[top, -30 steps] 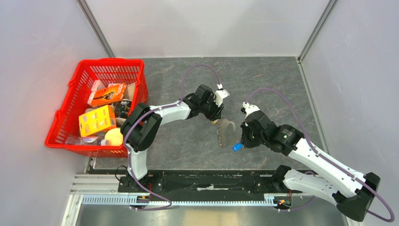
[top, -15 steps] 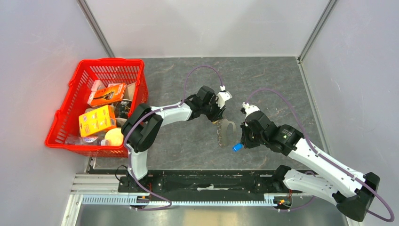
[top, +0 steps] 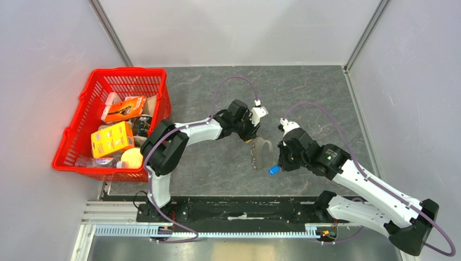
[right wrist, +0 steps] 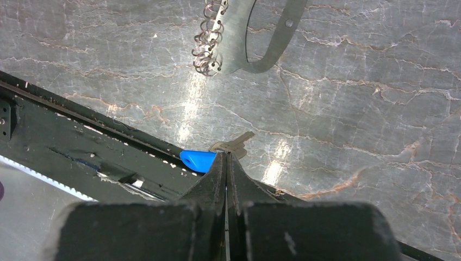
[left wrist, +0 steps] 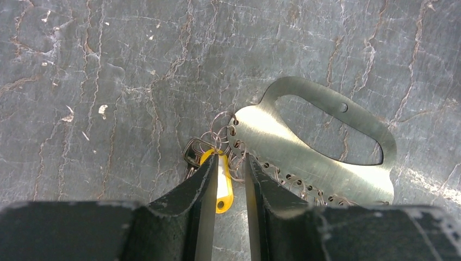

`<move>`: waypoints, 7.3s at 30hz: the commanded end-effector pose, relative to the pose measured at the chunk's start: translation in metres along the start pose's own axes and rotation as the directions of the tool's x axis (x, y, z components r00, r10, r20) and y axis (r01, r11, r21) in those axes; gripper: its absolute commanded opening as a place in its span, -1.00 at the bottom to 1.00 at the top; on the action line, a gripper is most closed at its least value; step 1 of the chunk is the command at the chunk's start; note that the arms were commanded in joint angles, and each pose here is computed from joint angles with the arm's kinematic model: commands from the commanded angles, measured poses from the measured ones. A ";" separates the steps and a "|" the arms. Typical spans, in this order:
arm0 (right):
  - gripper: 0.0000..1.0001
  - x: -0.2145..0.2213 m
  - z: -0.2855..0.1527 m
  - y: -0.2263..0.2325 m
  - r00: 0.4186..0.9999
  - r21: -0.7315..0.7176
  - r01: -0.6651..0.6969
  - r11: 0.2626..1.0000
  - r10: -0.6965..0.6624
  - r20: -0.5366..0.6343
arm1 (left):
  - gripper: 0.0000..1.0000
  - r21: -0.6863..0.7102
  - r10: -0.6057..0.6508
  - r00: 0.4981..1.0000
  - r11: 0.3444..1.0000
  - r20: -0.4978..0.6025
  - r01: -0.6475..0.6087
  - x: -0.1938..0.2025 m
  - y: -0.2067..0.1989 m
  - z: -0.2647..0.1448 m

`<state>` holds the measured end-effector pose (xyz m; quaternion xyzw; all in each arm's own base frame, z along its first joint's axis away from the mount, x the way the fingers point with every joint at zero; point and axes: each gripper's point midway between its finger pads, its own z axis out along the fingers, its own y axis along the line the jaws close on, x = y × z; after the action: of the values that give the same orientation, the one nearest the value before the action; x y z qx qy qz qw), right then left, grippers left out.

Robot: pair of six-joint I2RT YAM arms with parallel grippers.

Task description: Put the keys on the keyring

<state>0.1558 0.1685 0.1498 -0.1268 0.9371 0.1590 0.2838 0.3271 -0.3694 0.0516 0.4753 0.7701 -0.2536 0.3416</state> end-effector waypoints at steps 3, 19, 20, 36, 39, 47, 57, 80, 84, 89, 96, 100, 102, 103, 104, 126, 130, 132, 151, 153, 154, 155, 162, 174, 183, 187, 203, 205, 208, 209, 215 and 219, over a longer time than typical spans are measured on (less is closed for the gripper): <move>-0.99 -0.005 0.000 0.006 1.000 -0.027 0.014 1.000 -0.013 0.023 | -0.38 0.005 0.033 0.998 0.999 -0.043 -0.033 0.017 -0.001 0.009; -0.99 -0.004 0.000 0.007 1.000 -0.033 0.015 0.999 -0.015 0.021 | -0.66 0.002 0.034 0.997 0.999 -0.064 -0.034 0.022 -0.002 0.014; -1.00 -0.004 0.000 0.007 1.000 -0.032 0.015 0.999 -0.014 0.021 | -0.71 0.003 0.035 0.997 0.999 -0.066 -0.035 0.023 -0.002 0.015; -1.00 -0.016 -0.013 0.012 0.998 -0.053 0.014 0.999 -0.011 0.060 | -0.96 0.072 0.120 0.993 0.990 0.020 -0.121 -0.017 -0.025 -0.019; -1.00 -0.021 -0.017 0.012 0.998 -0.048 0.020 0.999 -0.017 0.067 | -0.95 0.117 0.156 0.985 0.980 0.071 -0.164 -0.028 -0.038 -0.034; -1.00 -0.033 -0.031 0.013 0.995 -0.044 0.048 0.998 -0.044 0.094 | -0.95 0.269 0.204 0.966 0.932 0.157 -0.241 -0.053 -0.083 -0.078; -1.00 -0.049 -0.062 0.021 0.984 -0.085 0.116 0.990 -0.103 0.142 | -0.96 0.365 0.336 0.895 0.825 0.294 -0.431 -0.077 -0.138 -0.143; -1.00 -0.049 -0.121 0.086 0.943 -0.464 0.319 0.826 -0.229 0.241 | -0.96 0.532 0.275 0.836 0.667 0.475 -0.522 -0.087 -0.203 -0.222; -1.00 -0.053 -0.124 0.087 0.941 -0.462 0.321 0.827 -0.223 0.254 | -0.95 0.528 0.260 0.840 0.680 0.475 -0.509 -0.088 -0.204 -0.226; -1.00 -0.054 -0.106 0.076 0.956 -0.393 0.274 0.878 -0.202 0.213 | -0.95 0.520 0.258 0.834 0.682 0.488 -0.515 -0.083 -0.207 -0.232; -1.00 -0.062 -0.061 0.026 0.980 -0.083 0.138 0.987 -0.124 0.157 | -0.96 0.542 0.230 0.849 0.683 0.476 -0.489 -0.077 -0.213 -0.239; -1.00 -0.053 -0.020 -0.006 0.993 0.130 0.074 0.989 -0.085 0.085 | -0.96 0.549 0.213 0.843 0.676 0.493 -0.492 -0.071 -0.219 -0.244; -1.00 -0.050 -0.002 -0.017 0.995 0.198 0.036 0.980 -0.053 0.083 | -0.96 0.544 0.208 0.833 0.672 0.513 -0.503 -0.069 -0.222 -0.247; -1.00 -0.048 0.005 -0.019 0.996 0.218 0.015 0.976 -0.035 0.085 | -0.96 0.542 0.207 0.826 0.667 0.524 -0.511 -0.070 -0.223 -0.249; -1.00 -0.044 0.015 -0.023 0.997 0.243 0.011 0.970 -0.028 0.068 | -0.96 0.546 0.205 0.824 0.662 0.528 -0.514 -0.069 -0.225 -0.250; -1.00 0.010 0.120 -0.042 0.992 0.346 -0.034 0.938 0.072 -0.099 | -0.96 0.578 0.180 0.842 0.654 0.508 -0.488 -0.066 -0.228 -0.250; -1.00 0.009 0.128 -0.042 0.992 0.348 -0.042 0.937 0.081 -0.098 | -0.96 0.577 0.180 0.847 0.659 0.501 -0.482 -0.065 -0.227 -0.247; -0.98 0.008 0.131 -0.043 0.992 0.350 -0.045 0.936 0.084 -0.099 | -0.96 0.580 0.179 0.848 0.658 0.498 -0.480 -0.065 -0.227 -0.246; -0.15 -0.073 -0.030 -0.001 0.980 0.054 0.010 0.999 -0.021 0.200 | -0.95 0.586 0.172 0.839 0.643 0.517 -0.493 -0.069 -0.232 -0.251; -0.10 -0.074 -0.056 0.013 0.972 -0.042 0.066 0.997 -0.055 0.228 | -0.95 0.595 0.164 0.843 0.640 0.513 -0.487 -0.069 -0.233 -0.251; -0.10 -0.075 -0.067 0.021 0.969 -0.096 0.095 0.991 -0.070 0.237 | -0.95 0.598 0.160 0.845 0.640 0.510 -0.482 -0.070 -0.233 -0.251; -0.10 -0.072 -0.077 0.032 0.968 -0.156 0.130 0.979 -0.092 0.234 | -0.95 0.604 0.150 0.847 0.638 0.510 -0.477 -0.072 -0.234 -0.252; -0.11 -0.058 -0.126 0.084 0.945 -0.467 0.298 0.833 -0.187 0.270 | -0.96 0.638 0.065 0.876 0.660 0.479 -0.397 -0.084 -0.235 -0.251; -0.16 -0.059 -0.162 0.130 0.927 -0.687 0.371 0.626 -0.200 0.318 | -0.95 0.660 -0.093 0.860 0.684 0.501 -0.310 -0.104 -0.238 -0.261; -0.10 -0.059 -0.155 0.134 0.927 -0.697 0.371 0.614 -0.205 0.313 | -0.96 0.675 -0.154 0.851 0.685 0.502 -0.275 -0.114 -0.238 -0.260; -0.09 -0.062 -0.153 0.135 0.927 -0.693 0.372 0.617 -0.204 0.316 | -0.96 0.682 -0.178 0.845 0.683 0.504 -0.263 -0.117 -0.238 -0.261; -0.33 -0.058 -0.158 0.143 0.923 -0.729 0.383 0.567 -0.215 0.319 | -0.96 0.672 -0.205 0.842 0.705 0.499 -0.227 -0.127 -0.233 -0.257; -0.34 -0.057 -0.158 0.144 0.923 -0.731 0.383 0.564 -0.218 0.316 | -0.96 0.670 -0.205 0.840 0.707 0.503 -0.228 -0.129 -0.233 -0.257; -0.34 -0.055 -0.152 0.140 0.924 -0.718 0.382 0.583 -0.227 0.307 | -0.95 0.665 -0.203 0.835 0.709 0.512 -0.236 -0.132 -0.233 -0.259; -0.35 -0.055 -0.150 0.139 0.925 -0.711 0.380 0.592 -0.228 0.305 | -0.95 0.665 -0.203 0.834 0.709 0.512 -0.236 -0.132 -0.233 -0.260; -0.41 -0.052 -0.148 0.137 0.924 -0.710 0.382 0.591 -0.237 0.301 | -0.95 0.662 -0.202 0.829 0.709 0.522 -0.244 -0.134 -0.234 -0.264; -0.46 -0.049 -0.147 0.135 0.923 -0.708 0.384 0.593 -0.245 0.296 | -0.96 0.656 -0.199 0.822 0.712 0.533 -0.253 -0.136 -0.234 -0.267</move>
<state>0.0841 0.2462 0.3228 -0.3680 0.7321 0.4859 0.3041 0.0814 -0.3521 0.3098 0.4876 0.4977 -0.6443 0.3153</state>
